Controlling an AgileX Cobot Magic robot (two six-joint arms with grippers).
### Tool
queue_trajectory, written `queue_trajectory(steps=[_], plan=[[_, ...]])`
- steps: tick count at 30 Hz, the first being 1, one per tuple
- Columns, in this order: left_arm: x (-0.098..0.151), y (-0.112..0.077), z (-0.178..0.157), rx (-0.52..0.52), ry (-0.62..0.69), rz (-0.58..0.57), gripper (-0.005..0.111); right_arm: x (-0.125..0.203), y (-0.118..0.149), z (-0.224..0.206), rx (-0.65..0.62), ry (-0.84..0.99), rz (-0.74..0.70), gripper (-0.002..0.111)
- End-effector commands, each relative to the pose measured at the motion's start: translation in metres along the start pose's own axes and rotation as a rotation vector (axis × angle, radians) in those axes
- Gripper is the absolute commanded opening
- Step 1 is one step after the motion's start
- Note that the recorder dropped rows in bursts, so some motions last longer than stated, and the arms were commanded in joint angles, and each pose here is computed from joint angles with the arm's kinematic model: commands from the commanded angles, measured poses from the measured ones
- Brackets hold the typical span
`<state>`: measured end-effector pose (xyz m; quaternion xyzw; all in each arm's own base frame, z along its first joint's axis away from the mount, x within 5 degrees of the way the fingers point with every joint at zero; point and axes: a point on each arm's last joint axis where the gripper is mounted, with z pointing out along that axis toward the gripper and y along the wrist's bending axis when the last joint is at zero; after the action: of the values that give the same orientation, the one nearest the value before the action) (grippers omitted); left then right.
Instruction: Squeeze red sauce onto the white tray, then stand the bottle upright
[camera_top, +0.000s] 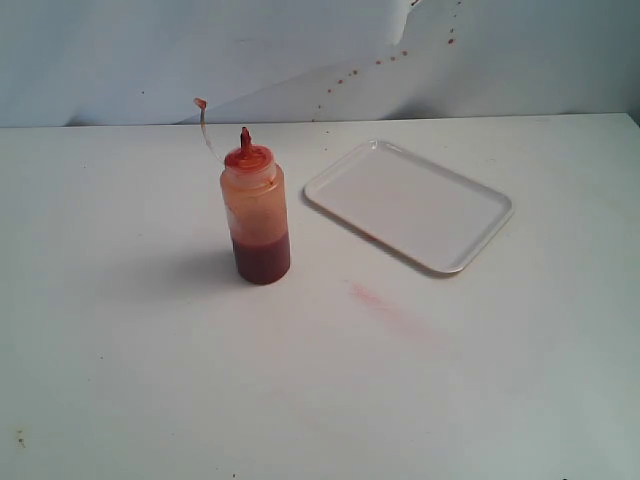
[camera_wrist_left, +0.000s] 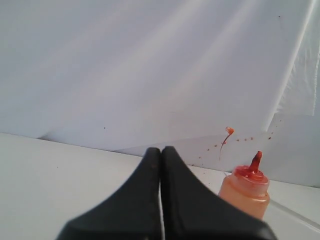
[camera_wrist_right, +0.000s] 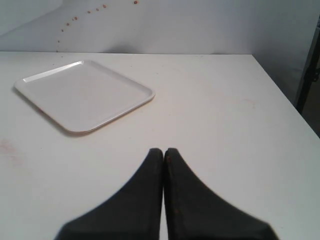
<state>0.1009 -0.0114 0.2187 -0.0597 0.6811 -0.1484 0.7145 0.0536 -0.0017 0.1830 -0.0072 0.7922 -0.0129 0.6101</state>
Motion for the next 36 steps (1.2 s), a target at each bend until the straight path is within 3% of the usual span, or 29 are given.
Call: queue_trajectory(steps=[1,6,13,18,23,29,36], plan=[[0.001,0.0,-0.001,0.005,-0.004,-0.081,0.0,0.001,0.0,0.0,-0.001,-0.005,0.006,0.0],[-0.005,-0.002,-0.001,0.033,-0.066,-0.14,0.0,0.001,0.0,0.0,-0.001,-0.005,0.006,0.0],[-0.034,-0.013,-0.009,0.165,-0.39,-0.091,0.0,0.001,0.0,0.0,-0.001,-0.005,0.006,0.0],[-0.041,-0.003,-0.007,0.064,-0.488,-0.095,0.0,0.001,0.0,0.0,-0.001,-0.005,0.006,0.0],[-0.032,0.012,0.007,-0.071,-0.431,-0.163,0.0,0.001,0.0,0.0,-0.001,-0.005,0.006,0.0],[-0.013,0.018,0.043,-0.135,-0.258,-0.077,0.0,0.001,0.0,0.0,-0.001,-0.005,0.006,0.0],[0.027,0.017,0.096,-0.049,-0.012,0.017,0.0,0.001,0.0,0.0,-0.001,-0.005,0.006,0.0]])
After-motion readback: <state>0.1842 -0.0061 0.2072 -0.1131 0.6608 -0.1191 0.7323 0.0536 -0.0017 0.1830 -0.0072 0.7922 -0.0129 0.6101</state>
